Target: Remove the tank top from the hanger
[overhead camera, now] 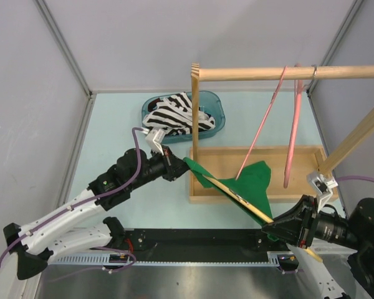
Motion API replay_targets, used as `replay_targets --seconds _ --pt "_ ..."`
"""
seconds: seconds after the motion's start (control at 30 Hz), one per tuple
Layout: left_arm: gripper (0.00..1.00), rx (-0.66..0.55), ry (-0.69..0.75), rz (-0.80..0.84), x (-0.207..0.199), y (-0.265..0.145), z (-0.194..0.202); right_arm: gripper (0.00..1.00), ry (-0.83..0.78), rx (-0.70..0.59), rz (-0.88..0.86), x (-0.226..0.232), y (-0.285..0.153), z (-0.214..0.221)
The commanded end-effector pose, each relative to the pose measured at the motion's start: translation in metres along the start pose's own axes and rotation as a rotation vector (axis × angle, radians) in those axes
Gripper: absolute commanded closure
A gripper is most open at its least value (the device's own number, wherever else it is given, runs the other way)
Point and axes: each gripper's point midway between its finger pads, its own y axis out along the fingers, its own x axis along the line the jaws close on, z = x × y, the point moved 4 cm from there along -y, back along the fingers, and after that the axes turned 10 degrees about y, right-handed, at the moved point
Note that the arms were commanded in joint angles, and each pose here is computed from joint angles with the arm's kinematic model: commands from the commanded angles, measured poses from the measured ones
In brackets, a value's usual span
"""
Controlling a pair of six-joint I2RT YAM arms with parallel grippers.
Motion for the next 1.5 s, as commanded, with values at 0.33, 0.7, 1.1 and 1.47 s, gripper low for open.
replay_targets --seconds 0.33,0.7,1.1,1.47 --pt "1.00 0.116 -0.023 -0.029 0.023 0.012 0.026 1.00 -0.140 -0.079 -0.288 0.068 -0.022 -0.008" --pt "1.00 0.122 -0.002 0.034 0.017 0.011 0.023 1.00 -0.170 -0.103 -0.316 0.072 -0.015 -0.030" --pt "0.50 0.070 0.163 0.102 0.011 -0.024 0.016 1.00 -0.138 -0.083 -0.201 0.046 0.007 -0.054" --pt "0.26 -0.068 0.455 0.275 -0.027 -0.086 -0.029 1.00 -0.147 -0.025 -0.162 0.030 0.012 -0.049"
